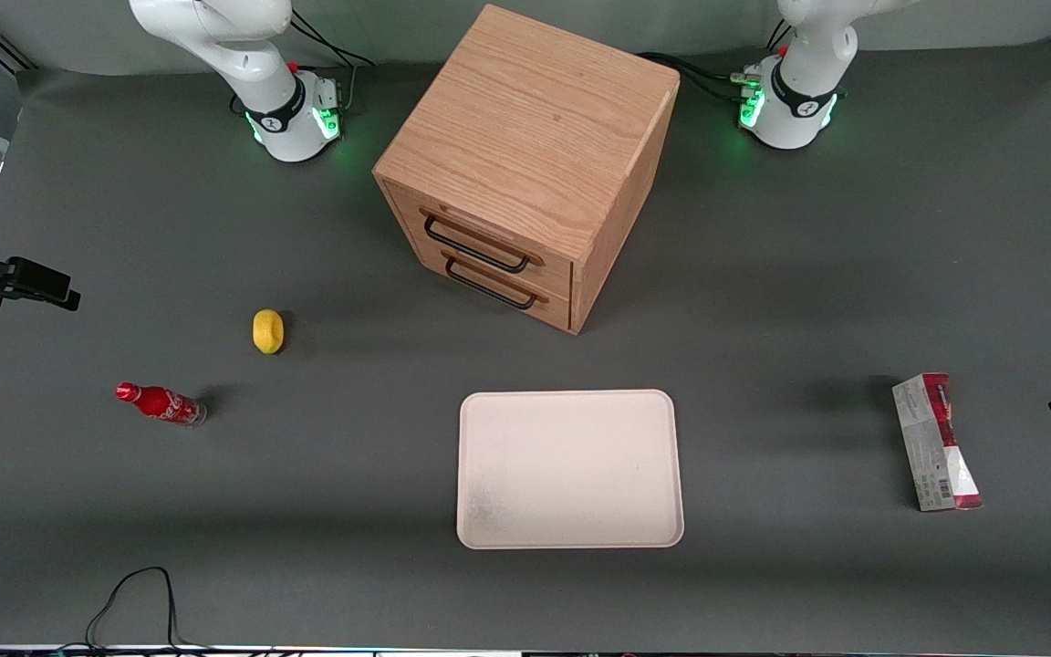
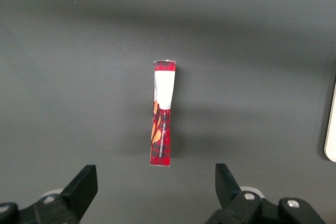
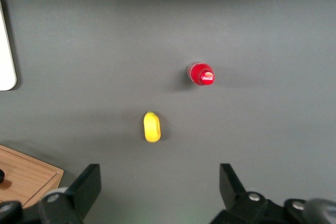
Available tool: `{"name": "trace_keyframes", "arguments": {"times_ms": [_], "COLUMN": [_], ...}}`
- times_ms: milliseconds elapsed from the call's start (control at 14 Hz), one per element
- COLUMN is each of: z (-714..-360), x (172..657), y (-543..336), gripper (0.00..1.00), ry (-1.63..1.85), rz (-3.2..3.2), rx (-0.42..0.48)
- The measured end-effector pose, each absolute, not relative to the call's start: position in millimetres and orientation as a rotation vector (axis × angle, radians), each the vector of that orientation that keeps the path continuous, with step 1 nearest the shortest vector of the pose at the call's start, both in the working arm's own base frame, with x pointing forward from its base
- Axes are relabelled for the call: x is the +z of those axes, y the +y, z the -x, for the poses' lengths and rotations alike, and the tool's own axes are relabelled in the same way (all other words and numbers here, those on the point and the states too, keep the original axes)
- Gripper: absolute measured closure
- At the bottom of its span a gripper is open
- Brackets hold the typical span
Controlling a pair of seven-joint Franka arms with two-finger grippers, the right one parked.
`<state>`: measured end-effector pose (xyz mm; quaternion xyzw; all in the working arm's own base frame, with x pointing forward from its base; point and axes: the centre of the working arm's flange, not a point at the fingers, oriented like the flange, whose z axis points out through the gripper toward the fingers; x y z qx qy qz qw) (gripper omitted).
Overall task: Place red cookie box on tray
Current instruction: 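Move the left gripper over the red-and-white shortbread box, then lower the open left gripper around the box's end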
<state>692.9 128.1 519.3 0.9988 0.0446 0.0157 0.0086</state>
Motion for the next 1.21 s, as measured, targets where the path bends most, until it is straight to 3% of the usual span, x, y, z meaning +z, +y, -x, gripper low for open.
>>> {"name": "trace_keyframes", "arguments": {"times_ms": [357,786,929,1214], "z": [-708,-732,-731,-723], "x": [470,342,314,275], "y": [117,114,114,116], "gripper": [0.00,0.00,0.00,0.00], "ry": [0.103,0.069,0.059,0.039], "rz": [-3.108,-3.118,-3.126,-3.145], "rx": [-0.039,-0.034,-0.060,-0.026]}}
